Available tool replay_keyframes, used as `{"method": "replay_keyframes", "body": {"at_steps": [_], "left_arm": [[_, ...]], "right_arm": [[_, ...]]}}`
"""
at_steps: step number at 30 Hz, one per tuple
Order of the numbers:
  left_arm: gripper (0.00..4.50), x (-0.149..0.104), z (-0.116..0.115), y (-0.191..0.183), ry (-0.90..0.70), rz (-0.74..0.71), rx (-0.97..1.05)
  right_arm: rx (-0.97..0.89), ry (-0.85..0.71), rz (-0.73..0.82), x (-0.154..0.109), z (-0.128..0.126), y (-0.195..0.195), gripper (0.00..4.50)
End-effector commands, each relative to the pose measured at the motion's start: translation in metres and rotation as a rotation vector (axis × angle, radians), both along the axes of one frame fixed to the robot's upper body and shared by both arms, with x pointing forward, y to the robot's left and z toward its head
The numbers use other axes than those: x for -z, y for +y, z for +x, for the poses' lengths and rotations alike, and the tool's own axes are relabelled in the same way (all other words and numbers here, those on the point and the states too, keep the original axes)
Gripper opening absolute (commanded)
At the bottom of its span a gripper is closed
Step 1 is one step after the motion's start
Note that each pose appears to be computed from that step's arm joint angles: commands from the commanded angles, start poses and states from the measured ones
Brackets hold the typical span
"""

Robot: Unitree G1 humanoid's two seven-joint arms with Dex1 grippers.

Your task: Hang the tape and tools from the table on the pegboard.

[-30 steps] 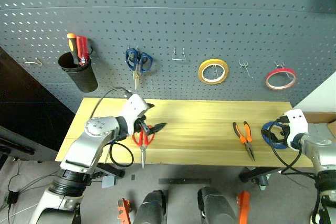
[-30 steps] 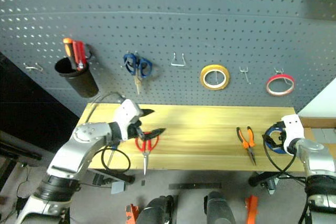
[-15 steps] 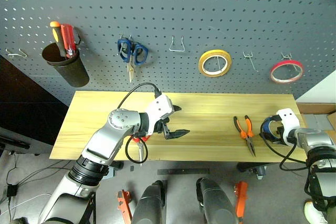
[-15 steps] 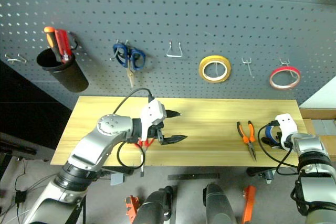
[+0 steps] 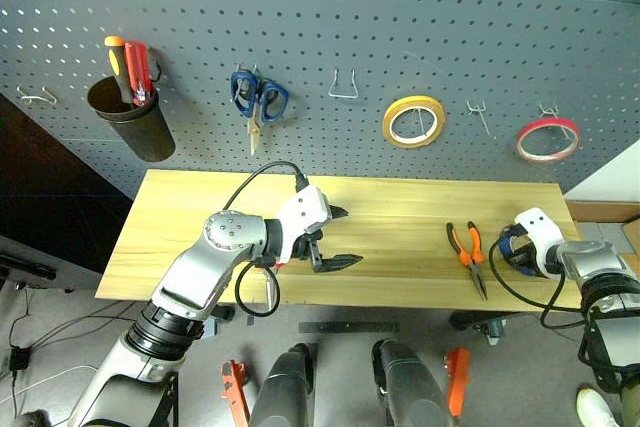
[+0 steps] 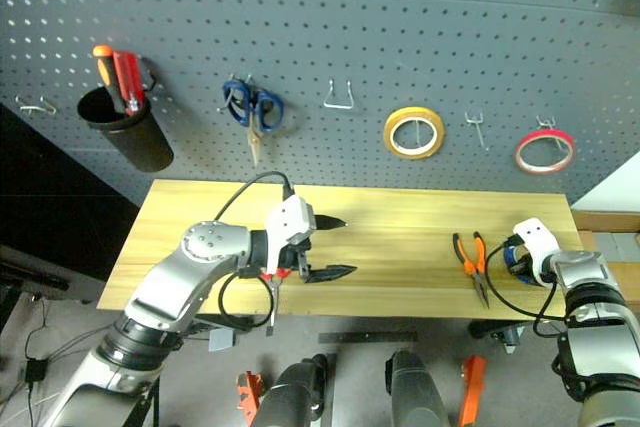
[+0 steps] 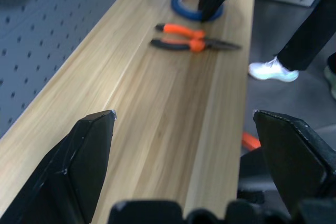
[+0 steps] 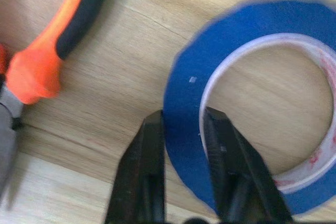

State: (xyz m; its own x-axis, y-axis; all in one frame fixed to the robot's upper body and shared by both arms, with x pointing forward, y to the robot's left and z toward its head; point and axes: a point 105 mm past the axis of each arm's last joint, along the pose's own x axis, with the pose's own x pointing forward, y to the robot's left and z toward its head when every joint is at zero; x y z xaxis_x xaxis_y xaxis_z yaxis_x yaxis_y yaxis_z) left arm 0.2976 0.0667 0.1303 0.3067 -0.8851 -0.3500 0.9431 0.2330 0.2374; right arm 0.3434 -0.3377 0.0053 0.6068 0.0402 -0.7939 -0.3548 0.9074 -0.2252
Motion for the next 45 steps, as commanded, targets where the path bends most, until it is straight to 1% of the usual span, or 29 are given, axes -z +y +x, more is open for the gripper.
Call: {"method": "replay_keyframes", "body": {"at_steps": [1,4,6,8,10,12,15,16,19,21,23,26,30,34,37,40,42,43,44,45], "left_arm": [[4.5,-0.017,-0.01,-0.006,-0.019,-0.071,0.059],[4.5,-0.022,-0.015,-0.007,-0.006,-0.11,0.084],[4.5,-0.027,-0.02,-0.005,-0.002,-0.146,0.105],[4.5,-0.029,-0.021,-0.004,0.002,-0.163,0.108],[4.5,-0.031,-0.017,-0.001,-0.023,-0.164,0.096],[4.5,-0.032,-0.014,0.0,-0.041,-0.166,0.089],[4.5,-0.035,-0.009,0.005,-0.076,-0.173,0.071],[4.5,-0.037,-0.007,0.006,-0.095,-0.18,0.066],[4.5,-0.041,-0.004,0.008,-0.132,-0.191,0.066],[4.5,-0.045,-0.004,0.008,-0.146,-0.201,0.085],[4.5,-0.05,-0.003,0.006,-0.151,-0.223,0.097],[4.5,-0.057,0.001,0.003,-0.159,-0.244,0.109],[4.5,-0.058,0.002,-0.001,-0.176,-0.24,0.126],[4.5,-0.059,0.003,-0.005,-0.186,-0.238,0.131],[4.5,-0.059,0.005,-0.006,-0.197,-0.241,0.126],[4.5,-0.059,0.005,-0.006,-0.199,-0.242,0.123],[4.5,-0.059,0.006,-0.006,-0.2,-0.243,0.121],[4.5,-0.058,0.006,-0.006,-0.2,-0.243,0.121],[4.5,-0.058,0.005,-0.007,-0.193,-0.245,0.123],[4.5,-0.057,0.005,-0.007,-0.189,-0.245,0.125]], "right_arm": [[0.012,0.036,-0.05,0.011,-0.016,-0.013,0.39],[-0.031,-0.015,-0.071,-0.001,-0.012,-0.015,0.39],[-0.119,-0.102,-0.122,-0.027,-0.011,-0.015,0.39],[-0.169,-0.156,-0.157,-0.046,-0.015,-0.012,0.39],[-0.21,-0.242,-0.206,-0.074,-0.026,-0.001,0.39],[-0.229,-0.29,-0.23,-0.092,-0.037,0.01,0.39],[-0.27,-0.422,-0.25,-0.119,-0.053,0.05,0.39],[-0.303,-0.485,-0.282,-0.128,-0.058,0.068,0.39],[-0.352,-0.614,-0.334,-0.145,-0.066,0.106,0.39],[-0.398,-0.726,-0.351,-0.161,-0.063,0.135,0.39],[-0.414,-0.799,-0.37,-0.174,-0.056,0.148,0.39],[-0.414,-0.913,-0.39,-0.201,-0.033,0.156,0.39],[-0.392,-0.925,-0.366,-0.203,-0.007,0.154,0.39],[-0.387,-0.926,-0.354,-0.198,0.018,0.149,0.39],[-0.405,-0.918,-0.354,-0.191,0.027,0.15,0.39],[-0.406,-0.897,-0.327,-0.179,0.029,0.152,0.39],[-0.397,-0.888,-0.296,-0.172,0.025,0.154,1.1],[-0.391,-0.881,-0.277,-0.168,0.021,0.155,1.36],[-0.383,-0.871,-0.257,-0.163,0.016,0.155,1.65],[-0.375,-0.862,-0.237,-0.158,0.01,0.156,2.04]]}}
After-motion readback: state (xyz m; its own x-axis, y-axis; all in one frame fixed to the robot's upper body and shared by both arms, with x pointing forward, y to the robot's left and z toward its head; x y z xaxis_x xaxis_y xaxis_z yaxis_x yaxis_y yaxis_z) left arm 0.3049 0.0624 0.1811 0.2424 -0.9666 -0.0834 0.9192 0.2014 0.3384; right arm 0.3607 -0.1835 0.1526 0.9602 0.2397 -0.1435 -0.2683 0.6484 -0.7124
